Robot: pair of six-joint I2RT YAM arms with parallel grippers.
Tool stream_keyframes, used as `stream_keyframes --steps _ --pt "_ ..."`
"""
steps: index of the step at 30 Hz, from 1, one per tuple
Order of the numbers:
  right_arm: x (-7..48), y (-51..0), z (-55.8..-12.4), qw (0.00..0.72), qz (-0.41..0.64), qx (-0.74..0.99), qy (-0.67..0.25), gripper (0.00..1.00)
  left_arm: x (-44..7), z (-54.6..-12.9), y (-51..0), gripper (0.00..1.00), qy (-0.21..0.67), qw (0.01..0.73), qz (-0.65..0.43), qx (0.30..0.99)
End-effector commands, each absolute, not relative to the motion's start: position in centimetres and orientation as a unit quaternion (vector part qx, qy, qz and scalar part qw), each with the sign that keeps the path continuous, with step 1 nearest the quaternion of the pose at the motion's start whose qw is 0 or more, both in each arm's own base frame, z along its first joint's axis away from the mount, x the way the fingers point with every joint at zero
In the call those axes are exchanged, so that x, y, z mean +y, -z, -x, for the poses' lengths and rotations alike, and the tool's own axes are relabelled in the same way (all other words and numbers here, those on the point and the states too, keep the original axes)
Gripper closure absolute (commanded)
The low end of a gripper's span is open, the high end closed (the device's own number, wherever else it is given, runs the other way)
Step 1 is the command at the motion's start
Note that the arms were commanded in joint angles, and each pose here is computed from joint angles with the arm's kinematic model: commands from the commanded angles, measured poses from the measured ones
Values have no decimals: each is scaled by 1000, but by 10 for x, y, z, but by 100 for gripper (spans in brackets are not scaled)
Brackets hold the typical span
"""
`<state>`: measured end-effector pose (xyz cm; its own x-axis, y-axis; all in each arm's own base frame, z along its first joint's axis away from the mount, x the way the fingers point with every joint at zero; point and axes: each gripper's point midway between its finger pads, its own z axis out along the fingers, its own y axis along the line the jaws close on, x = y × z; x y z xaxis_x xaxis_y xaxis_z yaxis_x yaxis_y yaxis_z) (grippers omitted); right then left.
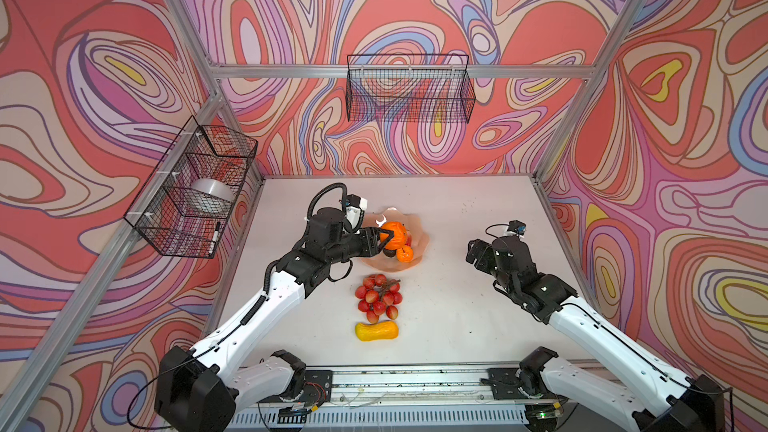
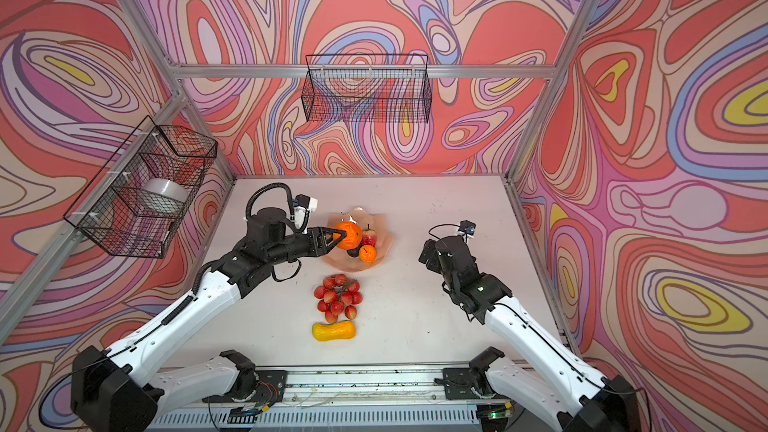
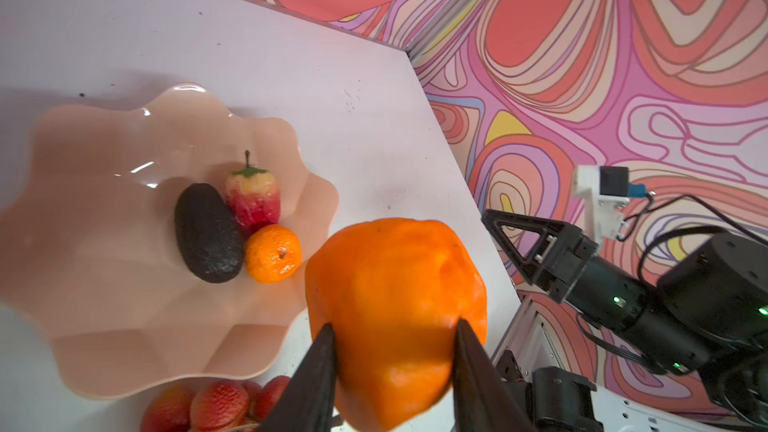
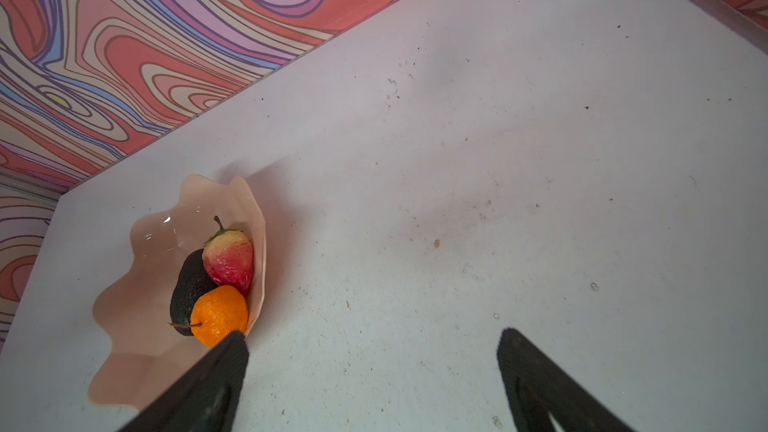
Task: Place and organize the fake fruits in the fruit bowl
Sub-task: 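Carry the orange fruit into the bowl and open the left gripper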
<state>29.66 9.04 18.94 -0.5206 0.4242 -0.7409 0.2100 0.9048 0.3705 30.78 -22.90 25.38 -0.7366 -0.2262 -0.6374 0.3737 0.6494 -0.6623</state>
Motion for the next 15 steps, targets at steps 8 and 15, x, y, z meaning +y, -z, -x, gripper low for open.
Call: stream_keyframes --steps 8,15 --pt "83 -194 -292 457 -194 860 -114 3 -208 -388 -196 68 461 365 26 808" --pt "81 -197 -291 457 -194 861 -108 3 -196 -411 -150 69 428 328 76 839"
